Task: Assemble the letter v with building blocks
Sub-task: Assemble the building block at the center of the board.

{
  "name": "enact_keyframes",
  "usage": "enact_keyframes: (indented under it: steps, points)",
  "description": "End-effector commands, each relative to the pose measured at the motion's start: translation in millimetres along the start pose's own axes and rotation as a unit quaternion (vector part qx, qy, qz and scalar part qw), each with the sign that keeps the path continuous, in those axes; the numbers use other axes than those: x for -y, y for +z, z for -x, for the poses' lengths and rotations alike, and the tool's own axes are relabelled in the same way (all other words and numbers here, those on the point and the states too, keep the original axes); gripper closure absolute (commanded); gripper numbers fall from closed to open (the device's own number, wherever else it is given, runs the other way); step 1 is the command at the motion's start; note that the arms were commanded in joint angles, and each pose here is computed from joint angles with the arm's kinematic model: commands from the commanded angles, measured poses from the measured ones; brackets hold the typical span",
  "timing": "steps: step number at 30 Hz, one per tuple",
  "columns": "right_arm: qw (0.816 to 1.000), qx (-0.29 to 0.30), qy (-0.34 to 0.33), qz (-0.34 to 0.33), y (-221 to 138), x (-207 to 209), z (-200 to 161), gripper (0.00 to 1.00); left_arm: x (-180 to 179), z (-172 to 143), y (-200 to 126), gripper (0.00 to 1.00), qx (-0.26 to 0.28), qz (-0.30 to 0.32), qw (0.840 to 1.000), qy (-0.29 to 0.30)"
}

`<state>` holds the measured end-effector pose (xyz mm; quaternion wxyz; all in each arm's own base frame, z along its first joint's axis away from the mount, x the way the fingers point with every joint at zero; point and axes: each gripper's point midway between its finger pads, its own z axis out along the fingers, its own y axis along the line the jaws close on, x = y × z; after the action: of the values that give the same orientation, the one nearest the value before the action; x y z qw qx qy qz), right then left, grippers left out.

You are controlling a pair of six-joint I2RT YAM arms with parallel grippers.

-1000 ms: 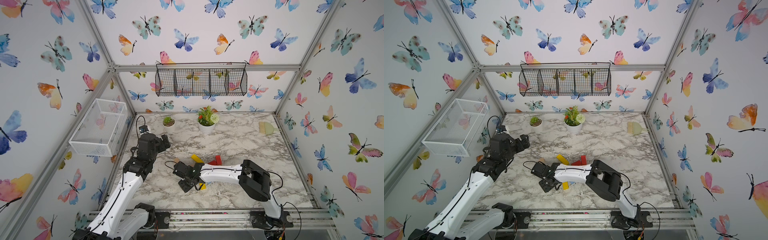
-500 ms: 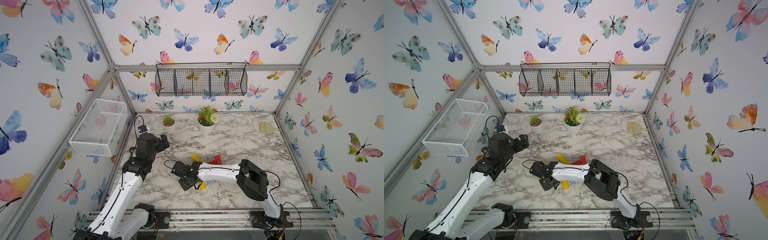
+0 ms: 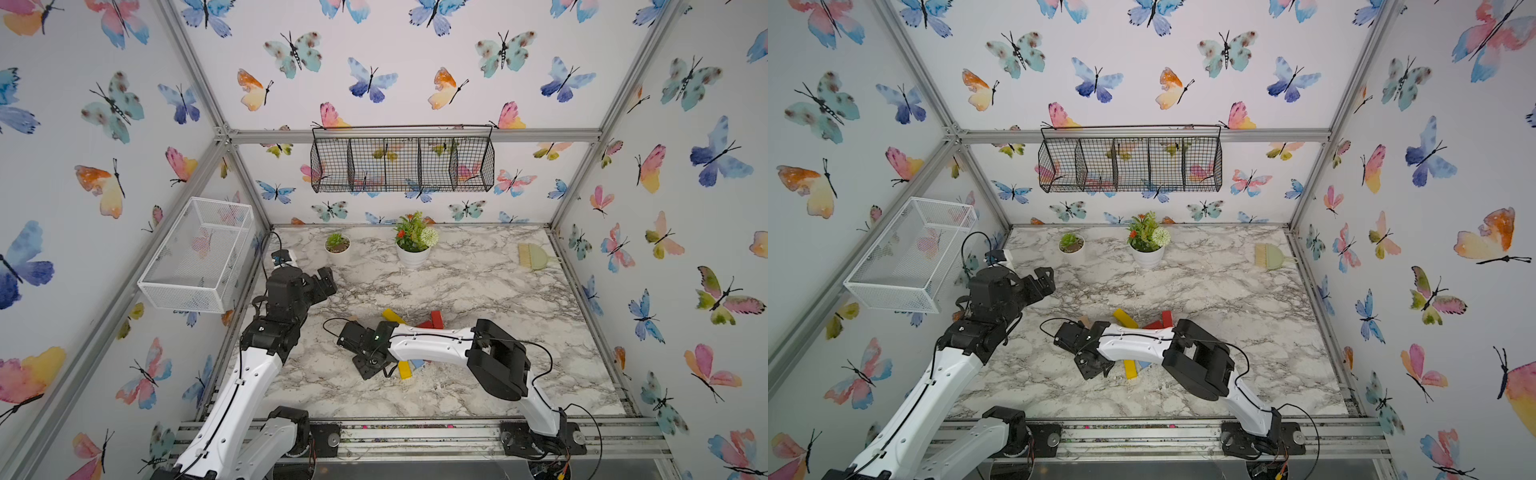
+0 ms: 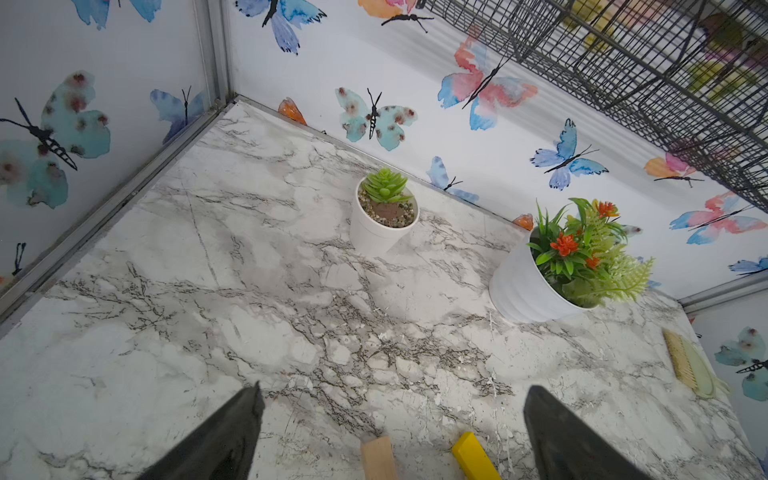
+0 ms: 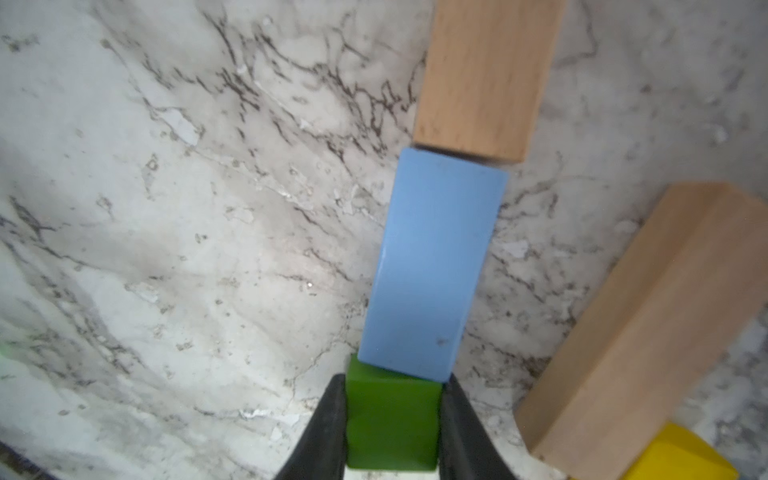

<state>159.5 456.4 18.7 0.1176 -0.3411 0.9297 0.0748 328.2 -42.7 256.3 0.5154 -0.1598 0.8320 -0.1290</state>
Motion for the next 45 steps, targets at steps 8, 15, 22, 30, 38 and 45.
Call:
enact_keyframes:
  steps: [8, 15, 22, 30, 38, 45]
  points:
    - [0.998, -0.044, 0.008, -0.041, 16.1, 10.9, -21.5, 0.80, -1.0, 4.8, 0.7, 0.01, 0.002, -0.029, 0.999, -0.014]
    - [0.998, -0.045, 0.014, -0.052, 15.0, 16.0, -24.1, 0.81, -1.3, 6.3, -1.0, 0.02, 0.005, -0.031, 0.999, -0.016]
    - [0.997, -0.043, 0.016, -0.056, 14.5, 17.1, -22.7, 0.81, -1.1, 7.2, -0.9, 0.02, 0.005, -0.034, 0.999, -0.018]
    - [0.997, -0.041, 0.015, -0.057, 15.3, 17.0, -21.6, 0.81, -0.4, 8.1, -2.6, 0.02, 0.008, -0.037, 0.999, -0.018]
    - [0.997, -0.042, 0.013, -0.057, 16.7, 16.5, -21.5, 0.81, 0.1, 8.8, -3.5, 0.02, 0.009, -0.038, 0.999, -0.018]
    - [0.998, -0.040, 0.010, -0.057, 15.6, 16.0, -19.2, 0.74, -0.6, 9.1, -3.4, 0.02, 0.010, -0.037, 0.999, -0.018]
